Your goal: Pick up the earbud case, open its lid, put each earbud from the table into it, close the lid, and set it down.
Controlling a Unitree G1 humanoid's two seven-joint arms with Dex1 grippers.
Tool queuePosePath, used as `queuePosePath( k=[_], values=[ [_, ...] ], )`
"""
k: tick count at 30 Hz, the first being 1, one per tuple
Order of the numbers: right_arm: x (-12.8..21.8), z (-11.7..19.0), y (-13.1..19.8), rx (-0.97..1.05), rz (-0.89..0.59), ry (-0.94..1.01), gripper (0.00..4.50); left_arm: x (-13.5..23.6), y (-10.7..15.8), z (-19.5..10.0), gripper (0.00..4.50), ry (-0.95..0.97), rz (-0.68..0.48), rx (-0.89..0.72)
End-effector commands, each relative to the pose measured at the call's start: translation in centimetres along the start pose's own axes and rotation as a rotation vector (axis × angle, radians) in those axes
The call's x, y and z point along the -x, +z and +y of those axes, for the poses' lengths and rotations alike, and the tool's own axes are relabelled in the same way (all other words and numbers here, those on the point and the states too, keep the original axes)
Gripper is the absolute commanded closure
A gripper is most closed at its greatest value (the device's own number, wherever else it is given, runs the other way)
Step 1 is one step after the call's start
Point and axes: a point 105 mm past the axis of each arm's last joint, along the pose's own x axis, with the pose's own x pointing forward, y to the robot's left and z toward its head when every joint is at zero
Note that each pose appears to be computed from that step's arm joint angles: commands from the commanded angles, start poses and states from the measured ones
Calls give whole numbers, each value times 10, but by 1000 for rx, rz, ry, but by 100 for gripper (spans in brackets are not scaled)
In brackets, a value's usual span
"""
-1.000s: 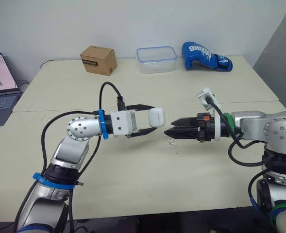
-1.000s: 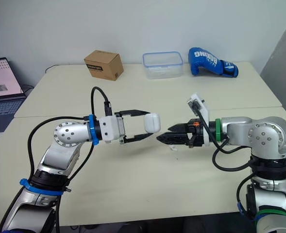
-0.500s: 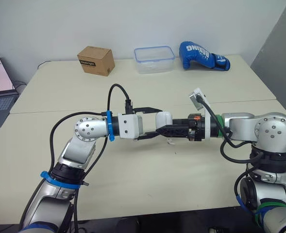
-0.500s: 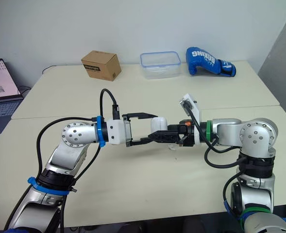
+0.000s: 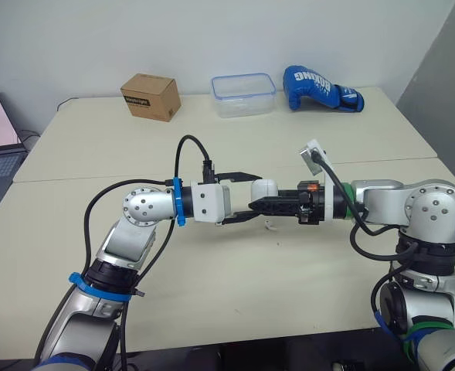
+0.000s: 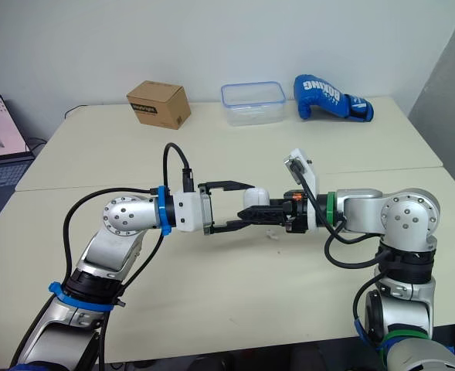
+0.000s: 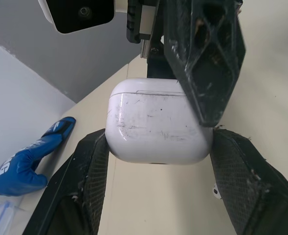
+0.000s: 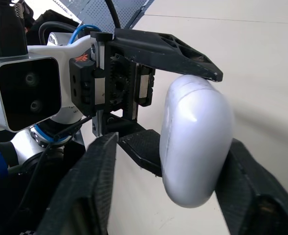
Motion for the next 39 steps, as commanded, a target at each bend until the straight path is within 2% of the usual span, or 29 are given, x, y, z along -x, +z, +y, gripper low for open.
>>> queuePosePath(
  k=[1,3,4,10,11,13,16,17,22,27,32,36,39],
  values=[
    [3,10,6,30,-19,40,284,-2,9,6,178,7,-22,-51],
    [3,10,6,30,-19,38,354,-2,8,6,178,7,-20,-52],
    [3,10,6,30,-18,38,370,-2,8,6,178,6,-19,-53],
    [3,11,5,28,-14,43,369,-2,8,6,178,8,-18,-52],
    [2,11,4,27,-11,46,369,-2,7,3,178,-16,-14,-10],
    [1,12,3,27,-9,53,369,-1,8,-1,103,-71,-3,47],
    [0,13,2,26,-7,54,369,5,11,-6,14,-115,5,113],
    [0,13,2,26,-7,53,369,6,11,-7,4,-129,8,124],
    [1,10,4,36,-4,36,369,19,13,-6,4,-147,41,246],
    [2,10,2,147,68,-17,369,48,2,1,4,-150,185,567],
    [5,14,-4,333,175,-29,369,61,-5,11,4,-162,254,785],
    [7,11,-11,502,303,-34,369,55,-15,14,4,-183,337,784],
    [3,9,-12,606,369,-29,369,48,-14,12,4,-228,356,769]
  ],
)
